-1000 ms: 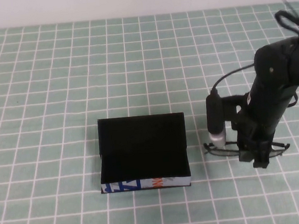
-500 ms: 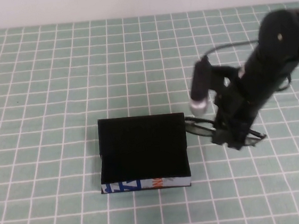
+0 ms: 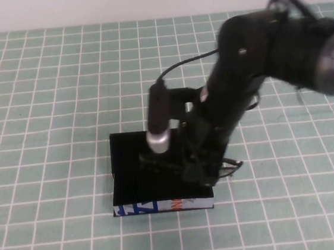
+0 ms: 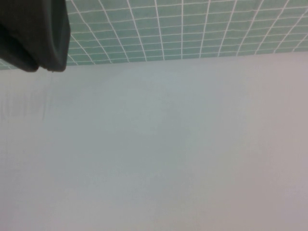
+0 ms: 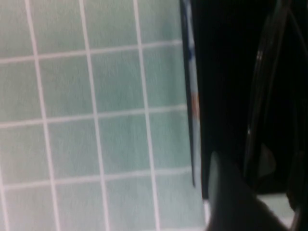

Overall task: Return glasses to glasses case
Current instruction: Place the glasses in the glasses case

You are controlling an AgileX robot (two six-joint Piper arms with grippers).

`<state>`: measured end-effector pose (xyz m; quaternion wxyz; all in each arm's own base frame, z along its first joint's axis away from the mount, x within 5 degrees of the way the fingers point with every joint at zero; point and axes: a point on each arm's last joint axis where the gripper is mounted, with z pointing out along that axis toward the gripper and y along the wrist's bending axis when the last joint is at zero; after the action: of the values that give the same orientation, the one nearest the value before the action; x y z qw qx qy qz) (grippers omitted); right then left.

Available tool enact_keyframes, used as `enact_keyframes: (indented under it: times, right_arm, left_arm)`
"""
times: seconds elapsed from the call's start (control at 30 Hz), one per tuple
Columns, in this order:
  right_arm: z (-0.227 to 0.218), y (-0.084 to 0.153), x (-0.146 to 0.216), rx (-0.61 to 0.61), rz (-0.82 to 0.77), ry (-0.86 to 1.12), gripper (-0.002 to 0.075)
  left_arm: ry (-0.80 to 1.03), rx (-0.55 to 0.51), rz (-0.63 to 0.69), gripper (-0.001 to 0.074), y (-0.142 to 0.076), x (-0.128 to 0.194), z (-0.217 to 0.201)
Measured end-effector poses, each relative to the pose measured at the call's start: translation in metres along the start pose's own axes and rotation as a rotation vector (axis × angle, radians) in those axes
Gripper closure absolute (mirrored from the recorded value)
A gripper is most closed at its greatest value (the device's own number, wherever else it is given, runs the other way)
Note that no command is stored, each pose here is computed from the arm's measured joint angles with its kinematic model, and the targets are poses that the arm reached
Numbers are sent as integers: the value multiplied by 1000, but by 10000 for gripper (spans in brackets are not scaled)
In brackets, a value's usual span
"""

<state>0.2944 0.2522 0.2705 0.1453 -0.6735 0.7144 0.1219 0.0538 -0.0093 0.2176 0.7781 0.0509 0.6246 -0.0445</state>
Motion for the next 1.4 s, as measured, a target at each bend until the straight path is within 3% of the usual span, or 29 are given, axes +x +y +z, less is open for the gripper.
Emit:
enact_keyframes:
  times: [0.43, 1.4]
  right_arm:
    - [42, -13, -43, -58, -71, 17, 490]
    - [66, -17, -38, -88, -155, 79, 490]
  left_arm:
    - [0, 0, 0, 737, 0, 0, 0]
    - [0, 0, 0, 737, 0, 0, 0]
